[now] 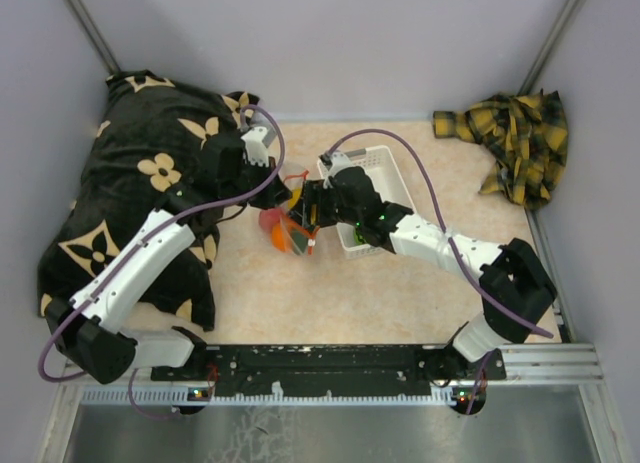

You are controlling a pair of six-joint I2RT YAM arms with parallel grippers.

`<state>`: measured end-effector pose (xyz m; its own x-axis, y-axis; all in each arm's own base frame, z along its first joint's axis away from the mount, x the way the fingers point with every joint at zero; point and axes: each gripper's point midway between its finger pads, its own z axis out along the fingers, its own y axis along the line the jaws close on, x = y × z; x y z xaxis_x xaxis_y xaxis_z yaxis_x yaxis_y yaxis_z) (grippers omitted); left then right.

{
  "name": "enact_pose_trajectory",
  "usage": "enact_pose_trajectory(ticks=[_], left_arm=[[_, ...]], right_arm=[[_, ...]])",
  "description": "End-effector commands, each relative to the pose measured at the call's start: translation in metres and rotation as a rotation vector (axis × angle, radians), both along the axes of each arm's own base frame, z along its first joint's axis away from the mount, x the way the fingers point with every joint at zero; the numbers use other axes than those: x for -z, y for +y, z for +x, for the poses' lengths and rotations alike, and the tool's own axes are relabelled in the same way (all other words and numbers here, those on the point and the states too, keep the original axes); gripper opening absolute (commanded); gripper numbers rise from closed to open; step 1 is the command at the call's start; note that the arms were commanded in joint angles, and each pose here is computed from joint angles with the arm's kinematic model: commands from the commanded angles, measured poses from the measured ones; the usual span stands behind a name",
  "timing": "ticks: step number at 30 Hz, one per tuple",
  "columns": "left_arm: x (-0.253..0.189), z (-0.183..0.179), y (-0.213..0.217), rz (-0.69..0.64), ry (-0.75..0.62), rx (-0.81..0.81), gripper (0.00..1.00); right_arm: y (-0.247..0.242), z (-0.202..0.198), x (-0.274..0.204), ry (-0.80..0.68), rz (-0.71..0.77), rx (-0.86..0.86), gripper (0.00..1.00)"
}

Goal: Place the food in the zip-top bag and seal the zipper
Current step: Place the fake fruit in the zipper food storage bag.

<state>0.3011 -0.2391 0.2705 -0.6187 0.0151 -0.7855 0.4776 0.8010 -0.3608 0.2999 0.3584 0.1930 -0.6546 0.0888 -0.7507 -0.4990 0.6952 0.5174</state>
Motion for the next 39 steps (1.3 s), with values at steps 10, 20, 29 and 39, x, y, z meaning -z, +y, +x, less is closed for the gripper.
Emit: enact_pose_trajectory(ticks=[10,20,29,39], left_arm=[[-0.023,-0.011,-0.012,-0.077,-0.068,0.087,0.00],[-0.022,-0.012,-0.013,-0.080,-0.063,0.093,0.00],[-0.016,-0.009,-0.015,-0.068,-0.045,0.092,0.00],[-0.014,-0.009,-0.014,-0.079,-0.027,0.080,0.00]], right_arm=[[0.001,0.013,-0.025,-0.085,0.060,0.073,0.40],[0.005,0.013,-0.027,-0.115,0.084,0.052,0.41],[0.019,0.001,-0.034,-0.220,0.058,-0.127,0.52],[0.019,0.009,-0.030,-0.289,-0.021,-0.143,0.82]])
